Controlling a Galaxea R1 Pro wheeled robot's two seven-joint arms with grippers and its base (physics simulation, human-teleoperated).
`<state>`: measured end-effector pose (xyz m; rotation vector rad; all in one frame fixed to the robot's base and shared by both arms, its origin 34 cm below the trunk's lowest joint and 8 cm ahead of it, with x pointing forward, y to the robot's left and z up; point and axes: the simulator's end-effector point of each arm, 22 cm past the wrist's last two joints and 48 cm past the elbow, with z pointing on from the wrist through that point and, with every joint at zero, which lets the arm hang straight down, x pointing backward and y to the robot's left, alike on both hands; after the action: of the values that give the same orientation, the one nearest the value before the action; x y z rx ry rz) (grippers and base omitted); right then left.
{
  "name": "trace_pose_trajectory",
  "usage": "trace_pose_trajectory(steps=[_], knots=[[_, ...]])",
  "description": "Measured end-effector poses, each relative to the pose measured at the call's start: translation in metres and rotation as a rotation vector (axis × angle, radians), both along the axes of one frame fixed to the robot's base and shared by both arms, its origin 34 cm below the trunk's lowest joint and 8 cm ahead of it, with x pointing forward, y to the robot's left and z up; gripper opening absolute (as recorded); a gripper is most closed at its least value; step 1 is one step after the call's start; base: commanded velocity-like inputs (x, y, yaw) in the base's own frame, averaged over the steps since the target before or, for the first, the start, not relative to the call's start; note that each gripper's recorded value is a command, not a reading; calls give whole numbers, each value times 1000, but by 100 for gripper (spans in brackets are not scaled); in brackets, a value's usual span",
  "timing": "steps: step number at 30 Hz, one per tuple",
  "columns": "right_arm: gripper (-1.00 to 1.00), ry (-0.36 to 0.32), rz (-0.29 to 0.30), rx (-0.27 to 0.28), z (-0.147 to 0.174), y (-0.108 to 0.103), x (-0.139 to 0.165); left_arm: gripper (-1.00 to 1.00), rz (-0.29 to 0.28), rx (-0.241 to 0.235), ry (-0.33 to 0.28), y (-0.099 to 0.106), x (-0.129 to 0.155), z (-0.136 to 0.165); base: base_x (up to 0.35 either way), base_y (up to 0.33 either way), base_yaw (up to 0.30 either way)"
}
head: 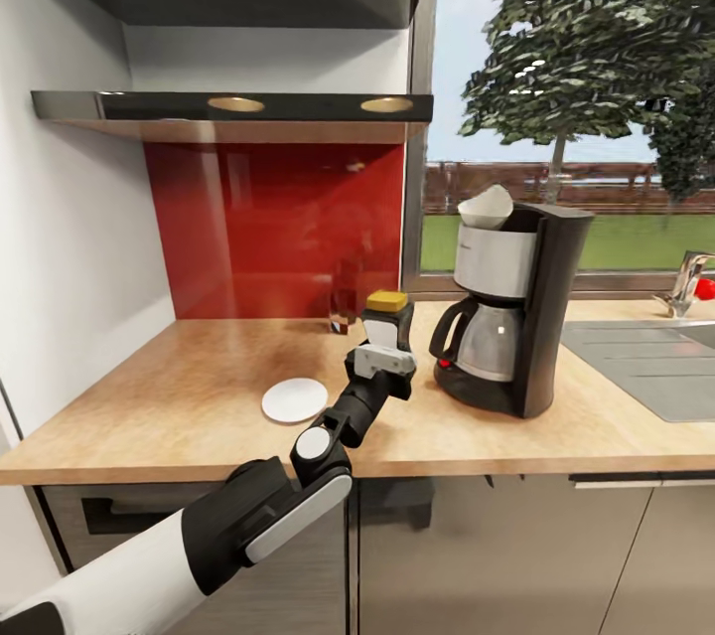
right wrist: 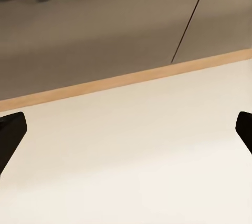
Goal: Set up a coffee station on the kitchen countertop: keep the coffee maker on the countertop, move the bottle of coffee from the kitchen shelf to the counter next to the coffee maker, place a paper coffee filter on top of the coffee maker, put the saucer next to the coffee maker with the coffee cup on the saucer, and place the electric kettle next to the coffee maker.
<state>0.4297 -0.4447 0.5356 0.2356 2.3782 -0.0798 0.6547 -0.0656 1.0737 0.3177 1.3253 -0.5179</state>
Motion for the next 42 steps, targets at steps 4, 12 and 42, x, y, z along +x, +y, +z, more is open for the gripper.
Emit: trace_pose_trajectory(steps=[4, 12, 42], knots=[[100, 0, 0, -1, 0, 0, 0, -100, 7, 6, 8, 0, 3, -4, 7, 0, 0], [100, 0, 0, -2, 0, 0, 0, -100, 18, 15, 24, -1, 8, -13, 1, 0, 0], [100, -1, 0, -1, -28, 0, -3, -100, 20, 14, 26, -2, 6, -42, 0, 0, 0]])
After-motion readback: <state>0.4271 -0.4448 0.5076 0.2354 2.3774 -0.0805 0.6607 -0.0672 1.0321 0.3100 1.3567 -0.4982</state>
